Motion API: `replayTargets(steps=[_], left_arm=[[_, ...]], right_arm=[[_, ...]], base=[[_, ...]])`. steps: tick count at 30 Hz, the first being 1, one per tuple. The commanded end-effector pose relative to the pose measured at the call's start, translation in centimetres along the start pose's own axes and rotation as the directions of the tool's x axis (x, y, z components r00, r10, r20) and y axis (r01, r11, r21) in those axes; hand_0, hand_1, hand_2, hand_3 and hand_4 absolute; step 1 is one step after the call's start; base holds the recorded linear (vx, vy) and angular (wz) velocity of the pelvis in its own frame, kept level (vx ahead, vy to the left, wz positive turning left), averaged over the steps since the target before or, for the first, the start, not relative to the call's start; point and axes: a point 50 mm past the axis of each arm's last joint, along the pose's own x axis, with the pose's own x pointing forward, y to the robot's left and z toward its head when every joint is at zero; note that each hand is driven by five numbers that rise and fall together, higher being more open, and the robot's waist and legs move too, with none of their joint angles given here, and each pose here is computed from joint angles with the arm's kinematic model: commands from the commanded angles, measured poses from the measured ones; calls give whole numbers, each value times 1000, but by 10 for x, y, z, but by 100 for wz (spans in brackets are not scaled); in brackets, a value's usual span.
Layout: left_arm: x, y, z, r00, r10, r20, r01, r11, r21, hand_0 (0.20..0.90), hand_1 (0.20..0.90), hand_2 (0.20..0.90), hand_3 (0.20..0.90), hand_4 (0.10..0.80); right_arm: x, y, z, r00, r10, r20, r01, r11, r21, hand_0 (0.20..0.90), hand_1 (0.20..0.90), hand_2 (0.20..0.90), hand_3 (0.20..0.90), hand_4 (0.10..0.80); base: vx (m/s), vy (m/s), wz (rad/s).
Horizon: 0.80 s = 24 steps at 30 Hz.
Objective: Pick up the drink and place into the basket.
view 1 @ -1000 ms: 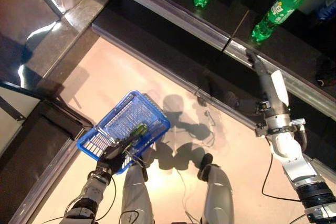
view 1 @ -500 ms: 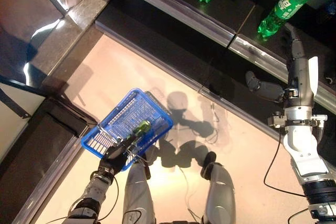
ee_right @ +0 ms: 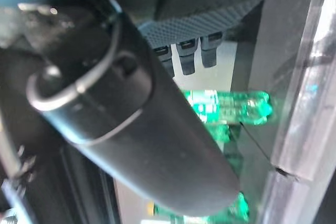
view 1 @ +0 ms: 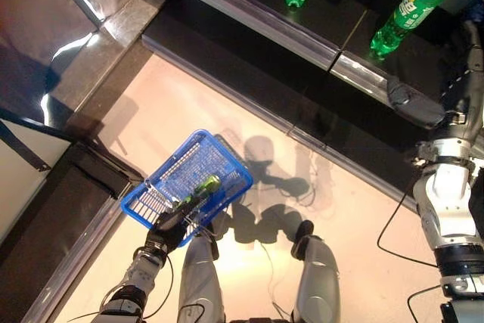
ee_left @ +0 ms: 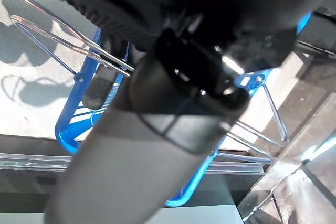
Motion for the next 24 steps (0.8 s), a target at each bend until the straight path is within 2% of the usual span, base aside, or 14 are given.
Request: replayTargets(steps=[1, 9, 24], left_arm=[[-16, 15, -22, 992, -18, -125, 24, 999, 44, 300, 300, 300, 200, 100], [-16, 13, -23, 988, -20, -156, 32, 997, 72, 300, 300, 300, 200, 100], [-17, 14, -26, 977, -18, -213, 46, 991, 126, 300, 300, 300, 200, 100]], right_arm=[[36, -26, 49, 975, -111, 194, 98, 992, 74, 900, 900, 900, 900, 800], [59, -37, 54, 980, -143, 138, 131, 987, 93, 900, 900, 900, 900, 800], [94, -46, 66, 992, -127, 23, 116, 955, 274, 900, 900, 900, 900, 800]], base=[[0, 0, 0], [11, -3, 4], [6, 1, 4]])
